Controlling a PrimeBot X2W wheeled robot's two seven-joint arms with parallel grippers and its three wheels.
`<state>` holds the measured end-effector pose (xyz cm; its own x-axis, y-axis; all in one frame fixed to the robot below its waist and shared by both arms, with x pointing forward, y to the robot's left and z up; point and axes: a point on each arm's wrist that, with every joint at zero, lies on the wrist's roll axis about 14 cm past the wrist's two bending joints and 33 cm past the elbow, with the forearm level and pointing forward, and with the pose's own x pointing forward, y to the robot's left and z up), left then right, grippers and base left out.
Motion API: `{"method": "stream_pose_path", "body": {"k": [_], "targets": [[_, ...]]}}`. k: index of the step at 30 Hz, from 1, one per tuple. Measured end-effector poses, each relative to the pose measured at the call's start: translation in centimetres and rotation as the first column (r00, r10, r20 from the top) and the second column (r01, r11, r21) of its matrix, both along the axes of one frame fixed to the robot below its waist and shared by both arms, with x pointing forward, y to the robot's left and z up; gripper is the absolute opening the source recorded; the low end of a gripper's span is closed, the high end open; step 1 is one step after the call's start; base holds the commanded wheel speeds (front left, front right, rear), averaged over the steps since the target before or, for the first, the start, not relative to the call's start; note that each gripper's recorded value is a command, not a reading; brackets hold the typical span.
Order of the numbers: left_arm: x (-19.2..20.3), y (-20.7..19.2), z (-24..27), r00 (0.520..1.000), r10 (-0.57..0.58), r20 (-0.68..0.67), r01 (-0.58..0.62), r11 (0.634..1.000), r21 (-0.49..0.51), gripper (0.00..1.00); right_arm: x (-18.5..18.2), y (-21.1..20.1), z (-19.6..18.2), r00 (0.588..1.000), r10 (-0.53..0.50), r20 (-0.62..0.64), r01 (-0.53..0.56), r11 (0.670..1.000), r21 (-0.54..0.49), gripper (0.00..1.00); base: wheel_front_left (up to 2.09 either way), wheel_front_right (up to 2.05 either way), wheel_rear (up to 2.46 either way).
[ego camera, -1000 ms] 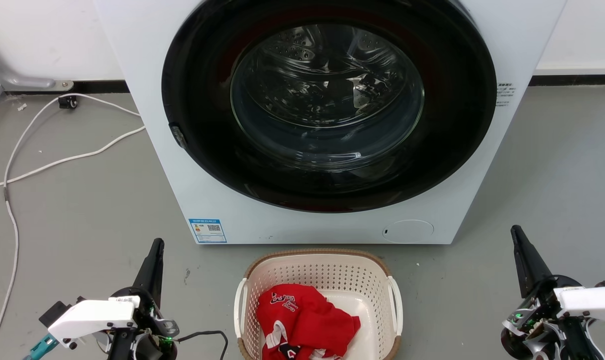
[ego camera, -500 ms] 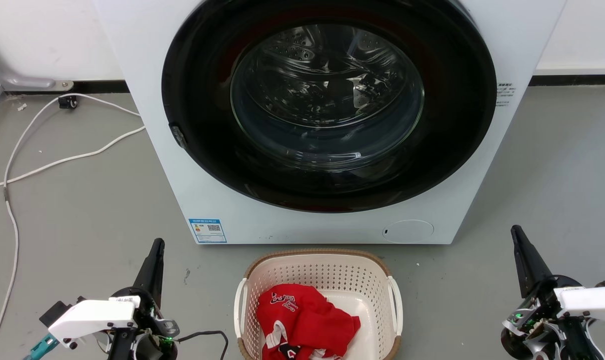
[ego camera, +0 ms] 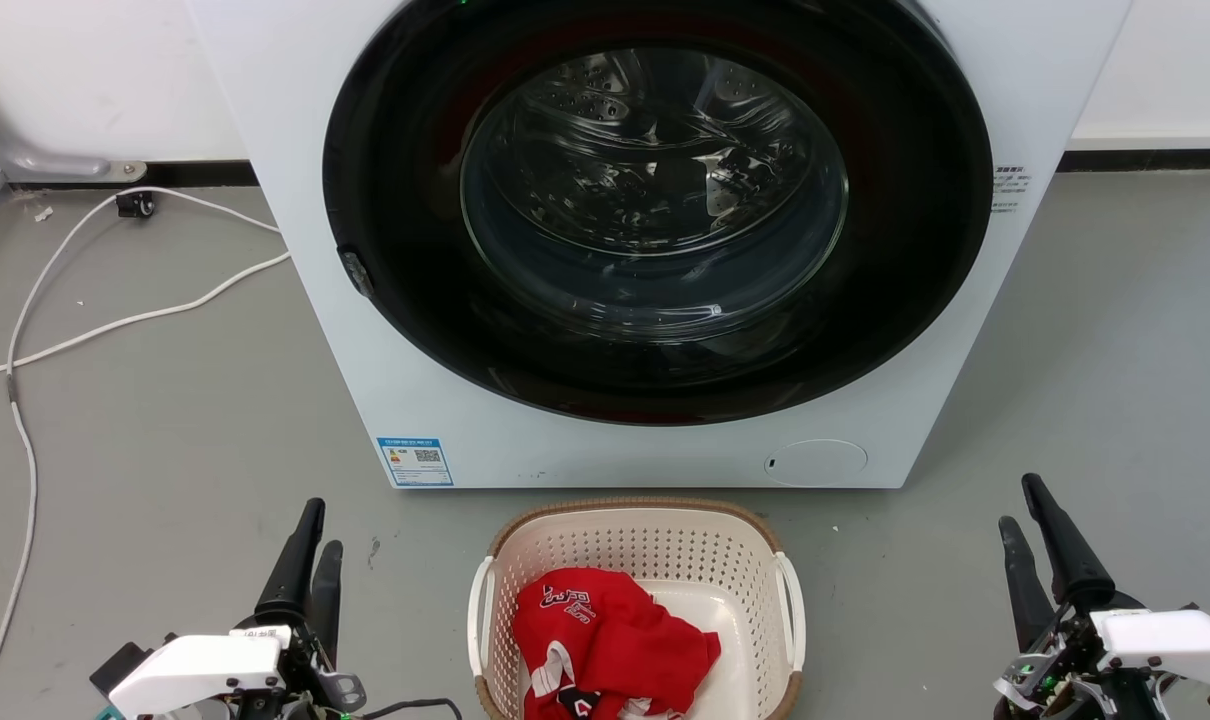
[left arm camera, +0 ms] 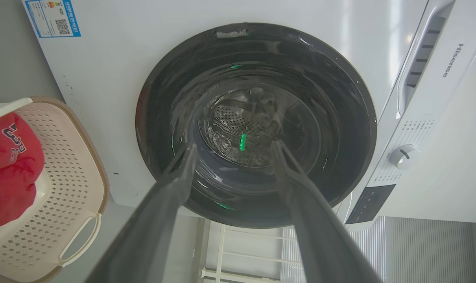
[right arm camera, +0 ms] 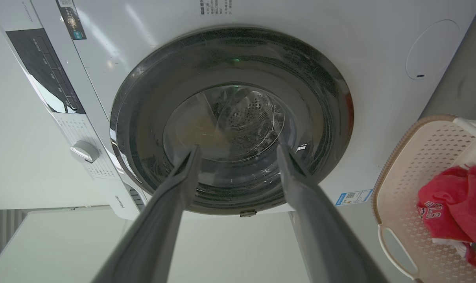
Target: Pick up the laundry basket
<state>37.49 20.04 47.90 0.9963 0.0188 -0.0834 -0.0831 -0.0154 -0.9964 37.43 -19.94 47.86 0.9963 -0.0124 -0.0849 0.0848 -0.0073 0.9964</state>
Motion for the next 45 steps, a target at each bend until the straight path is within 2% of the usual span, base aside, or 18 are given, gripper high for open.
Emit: {"method": "stream_pose_path", "body": {"k": [13,18,22,27,31,36,41,45], "targets": [[-0.5,2.2,-0.1,0.996,0.090,-0.005,-0.089,0.994,0.066,1.00,-0.1,-0.1,0.2,1.000,-0.026,0.004,0.026,0.996,-0.079,1.00,0.00,0.00,0.00],[-0.7,3.6,-0.2,0.991,0.135,-0.015,-0.132,0.983,0.129,1.00,-0.2,-0.6,0.2,0.999,-0.038,0.003,0.038,0.983,-0.180,1.00,0.00,0.00,0.00],[-0.7,4.3,0.2,0.987,0.158,-0.005,-0.154,0.970,0.186,1.00,0.0,-0.8,0.8,0.999,-0.034,0.016,0.037,0.954,-0.298,1.00,0.00,0.00,0.00],[-0.5,4.9,1.9,0.985,0.171,0.032,-0.173,0.941,0.290,1.00,0.3,-0.9,2.2,0.998,-0.021,0.053,0.043,0.894,-0.447,1.00,0.00,0.00,0.00],[-0.1,4.8,3.6,0.983,0.171,0.067,-0.184,0.909,0.374,1.00,0.6,-0.6,3.8,0.995,0.000,0.098,0.055,0.825,-0.563,1.00,0.00,0.00,0.00],[0.1,3.2,5.2,0.988,0.125,0.096,-0.156,0.846,0.510,1.00,0.8,0.1,5.2,0.990,0.033,0.137,0.068,0.739,-0.671,1.00,0.00,0.00,0.00],[0.3,1.1,6.8,0.988,0.061,0.140,-0.137,0.759,0.637,1.00,1.0,1.1,6.1,0.985,0.071,0.159,0.077,0.644,-0.761,1.00,0.00,0.00,0.00],[0.1,-0.5,7.2,0.988,0.016,0.151,-0.120,0.688,0.715,1.00,0.9,1.5,6.6,0.981,0.088,0.170,0.088,0.585,-0.806,1.00,0.00,0.00,0.00]]}}
